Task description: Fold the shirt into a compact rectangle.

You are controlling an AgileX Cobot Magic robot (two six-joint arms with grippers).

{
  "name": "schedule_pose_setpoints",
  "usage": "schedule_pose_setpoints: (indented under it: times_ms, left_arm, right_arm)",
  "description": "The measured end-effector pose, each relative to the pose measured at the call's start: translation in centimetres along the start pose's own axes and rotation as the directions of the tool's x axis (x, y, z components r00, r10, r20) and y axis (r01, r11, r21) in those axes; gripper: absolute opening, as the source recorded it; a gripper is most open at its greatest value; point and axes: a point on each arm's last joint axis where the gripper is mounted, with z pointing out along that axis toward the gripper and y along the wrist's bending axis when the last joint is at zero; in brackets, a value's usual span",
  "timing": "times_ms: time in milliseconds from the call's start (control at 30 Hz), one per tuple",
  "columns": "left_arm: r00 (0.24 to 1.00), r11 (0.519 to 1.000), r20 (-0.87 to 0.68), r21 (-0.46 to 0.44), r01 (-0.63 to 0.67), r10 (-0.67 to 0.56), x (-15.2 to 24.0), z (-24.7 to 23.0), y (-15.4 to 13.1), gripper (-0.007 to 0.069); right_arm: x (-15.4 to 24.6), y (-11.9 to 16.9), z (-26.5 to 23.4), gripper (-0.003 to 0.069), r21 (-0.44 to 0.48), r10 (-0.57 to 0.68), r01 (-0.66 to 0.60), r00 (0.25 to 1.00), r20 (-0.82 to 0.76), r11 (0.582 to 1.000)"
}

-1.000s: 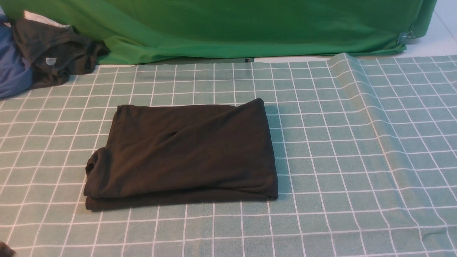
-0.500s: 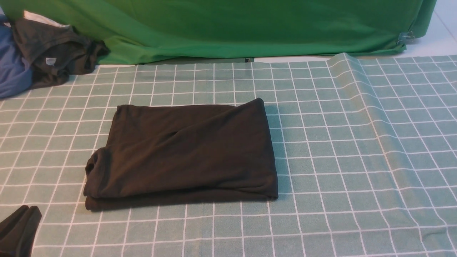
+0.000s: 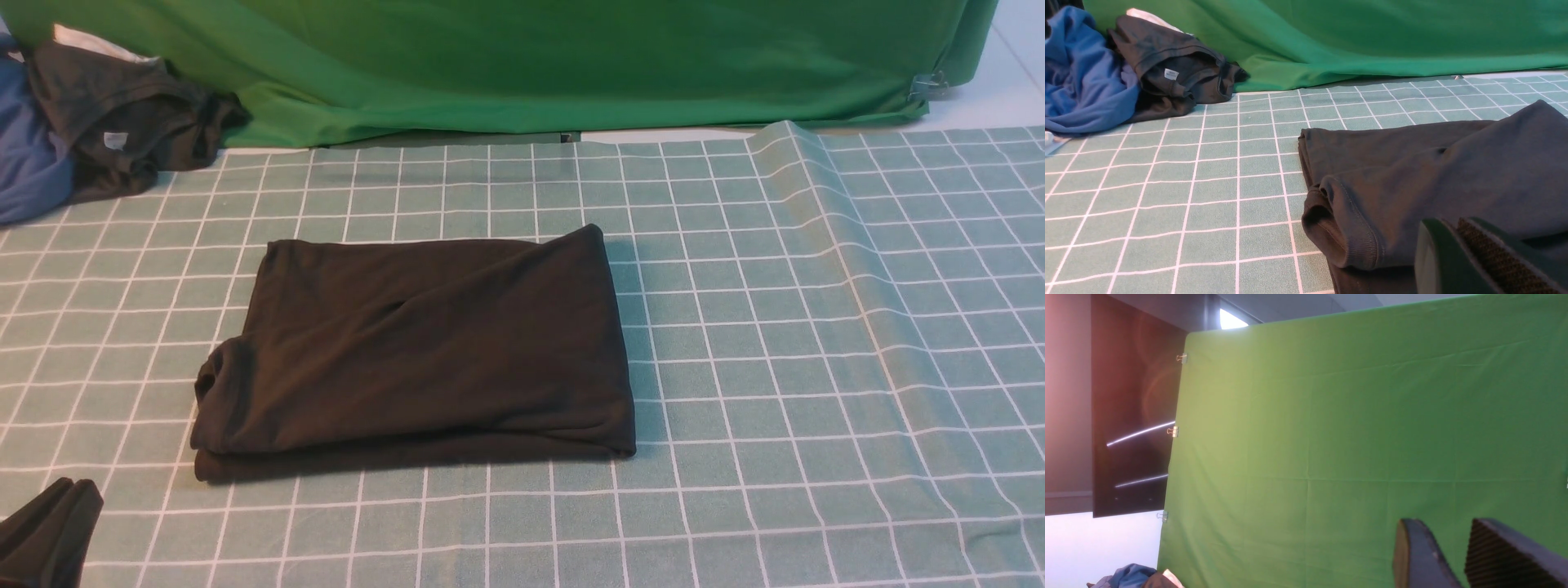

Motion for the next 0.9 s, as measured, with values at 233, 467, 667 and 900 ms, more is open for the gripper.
schedule_pose_setpoints:
  times_ms: [233,467,667,900]
  left_arm:
    - [1.000,1.000,-0.001,0.000,0.001,-0.001,0.0,0.0,0.0,0.0012]
    - [1.000,1.000,-0.001,0.000,0.001,-0.001,0.0,0.0,0.0,0.0013]
    - [1.000,1.000,-0.002,0.000,-0.001,0.001,0.0,0.0,0.0,0.0013]
    - [1.000,1.000,-0.002,-0.001,-0.003,0.003,0.0,0.0,0.0,0.0013]
  right_arm:
    - [0.0,0.0,0.0,0.0205,0.000,0.000,0.000,1.000,0.000,1.000]
    - [0.0,0.0,0.0,0.0218,0.000,0.000,0.000,1.000,0.000,1.000]
    - [-0.1,0.0,0.0,0.0234,-0.003,0.001,-0.001,1.000,0.008,1.000]
    - [1.5,1.0,0.5,0.0236,-0.086,0.027,-0.029,0.999,-0.021,0.996]
